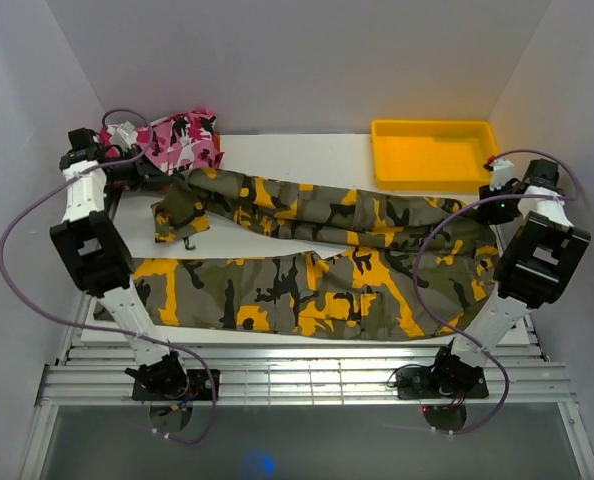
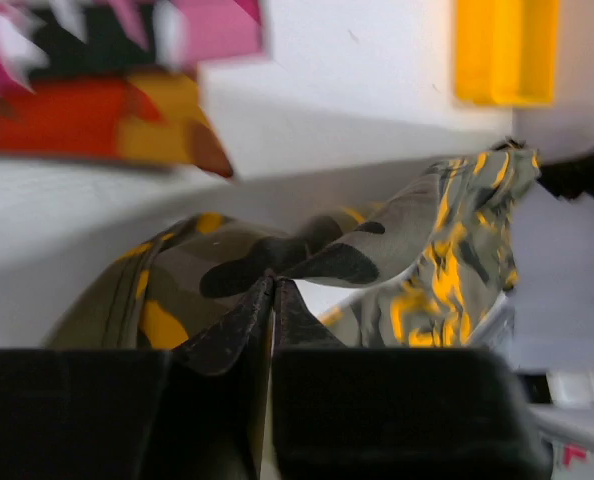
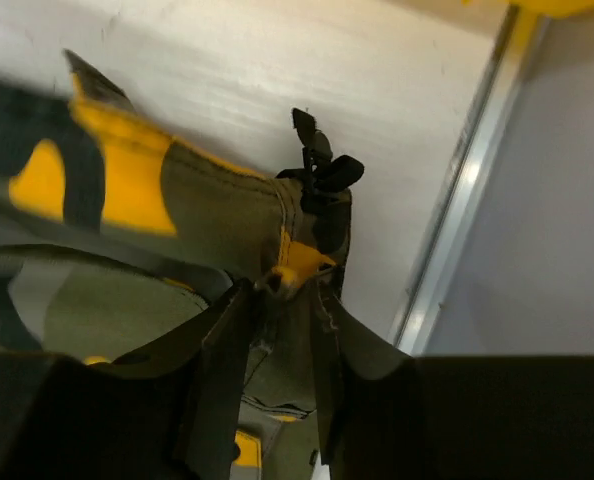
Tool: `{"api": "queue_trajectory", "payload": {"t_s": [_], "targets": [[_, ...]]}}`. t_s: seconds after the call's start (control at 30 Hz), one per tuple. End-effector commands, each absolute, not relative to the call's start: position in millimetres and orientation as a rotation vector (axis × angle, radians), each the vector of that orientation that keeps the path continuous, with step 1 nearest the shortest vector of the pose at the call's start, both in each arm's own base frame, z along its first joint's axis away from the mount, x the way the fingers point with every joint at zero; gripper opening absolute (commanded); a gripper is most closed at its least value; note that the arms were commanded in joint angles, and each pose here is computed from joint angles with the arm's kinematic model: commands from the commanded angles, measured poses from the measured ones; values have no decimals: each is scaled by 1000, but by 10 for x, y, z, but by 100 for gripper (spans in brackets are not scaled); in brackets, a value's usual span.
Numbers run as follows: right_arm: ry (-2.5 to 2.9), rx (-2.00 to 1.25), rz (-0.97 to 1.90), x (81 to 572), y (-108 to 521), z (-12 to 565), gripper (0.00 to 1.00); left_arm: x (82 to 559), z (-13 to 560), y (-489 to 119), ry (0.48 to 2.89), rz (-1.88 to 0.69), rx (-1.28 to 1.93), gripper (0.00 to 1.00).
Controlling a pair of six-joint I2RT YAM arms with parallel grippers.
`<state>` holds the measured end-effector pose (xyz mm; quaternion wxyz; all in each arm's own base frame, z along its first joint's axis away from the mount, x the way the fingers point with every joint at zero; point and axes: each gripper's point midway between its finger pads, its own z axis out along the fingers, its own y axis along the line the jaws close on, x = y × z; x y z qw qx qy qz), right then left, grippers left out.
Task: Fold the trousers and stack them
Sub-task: Flatten the trousers out
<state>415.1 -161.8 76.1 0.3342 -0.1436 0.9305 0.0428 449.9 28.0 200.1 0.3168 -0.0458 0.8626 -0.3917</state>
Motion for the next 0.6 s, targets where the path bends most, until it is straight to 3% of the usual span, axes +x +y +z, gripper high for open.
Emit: {"api": "queue_trajectory", "payload": {"t_s": [0.0,0.03,0.07,0.1,0.17,0.3,0.33,0.4,0.47,0.57], "targets": [[2451,-247,-75,4455,-1769,917,38,5187,2133,747,2165,-836,-156,17],[2451,-194,-139,4511,-1852,911,53,5285,2021,897,2185,-752,-182,28],[2441,-174,-170,4559,-1862,932,79,5371,1907,1011,2189,-717,-190,38],[2433,-159,-186,4584,-1884,963,85,5406,1929,1081,2179,-681,-182,55],[2419,-145,-187,4583,-1870,1066,89,5430,2003,1226,2161,-612,-180,78],[2381,-257,-151,4409,-1681,1223,89,5054,2294,1141,2138,-475,26,81],[2353,-308,-107,4329,-1549,1286,89,4831,1998,1048,2205,-500,29,81],[2349,-431,-73,4190,-1410,1278,82,4542,2098,887,2176,-434,215,74],[2372,-555,37,3967,-1157,1206,74,4248,1754,739,2247,-415,295,67],[2456,-657,146,3702,-922,1025,68,4022,1511,705,2277,-311,470,65]]}}
